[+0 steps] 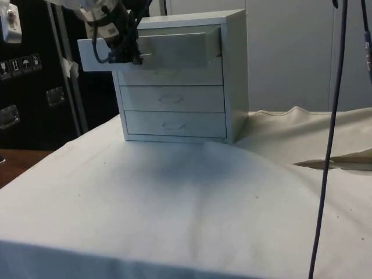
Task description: Open the drawer, then close it.
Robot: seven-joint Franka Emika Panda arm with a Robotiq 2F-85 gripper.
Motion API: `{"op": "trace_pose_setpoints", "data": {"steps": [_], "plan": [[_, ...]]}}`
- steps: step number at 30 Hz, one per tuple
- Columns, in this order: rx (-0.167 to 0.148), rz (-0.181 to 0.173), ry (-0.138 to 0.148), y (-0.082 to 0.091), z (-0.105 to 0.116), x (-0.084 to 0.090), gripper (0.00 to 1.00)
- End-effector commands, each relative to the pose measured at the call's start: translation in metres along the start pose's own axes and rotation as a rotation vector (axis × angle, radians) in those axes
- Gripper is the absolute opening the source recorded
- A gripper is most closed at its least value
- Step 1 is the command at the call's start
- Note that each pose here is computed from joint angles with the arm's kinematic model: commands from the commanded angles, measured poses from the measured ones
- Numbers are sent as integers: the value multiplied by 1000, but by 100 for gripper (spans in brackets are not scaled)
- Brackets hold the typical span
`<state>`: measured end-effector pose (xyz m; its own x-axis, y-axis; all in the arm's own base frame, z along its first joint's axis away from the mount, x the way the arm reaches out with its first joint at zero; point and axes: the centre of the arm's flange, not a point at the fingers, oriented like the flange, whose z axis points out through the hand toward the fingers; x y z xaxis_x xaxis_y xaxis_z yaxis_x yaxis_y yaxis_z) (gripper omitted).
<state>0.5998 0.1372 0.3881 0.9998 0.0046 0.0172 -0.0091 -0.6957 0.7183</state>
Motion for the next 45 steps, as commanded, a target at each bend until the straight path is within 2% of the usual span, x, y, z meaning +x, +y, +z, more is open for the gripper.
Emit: {"op": "trace_pose_setpoints", "data": {"steps": [1,2,4,11,19,20,22,27,40,42,45], "plan": [[-12,0,-2,-2,-4,1,0],[-1,1,1,-1,-1,0,0],[-16,-1,-3,-4,-5,1,0],[-12,-1,-1,-6,-4,2,0],[-26,-3,1,-15,-10,0,0],[-14,-1,4,-13,-8,1,0],[-37,-2,4,-21,-15,0,0],[-54,0,9,-28,-20,1,0],[-60,4,8,-26,-17,3,0],[-60,4,8,-26,-16,3,4],[-61,5,8,-26,-16,3,19]]}}
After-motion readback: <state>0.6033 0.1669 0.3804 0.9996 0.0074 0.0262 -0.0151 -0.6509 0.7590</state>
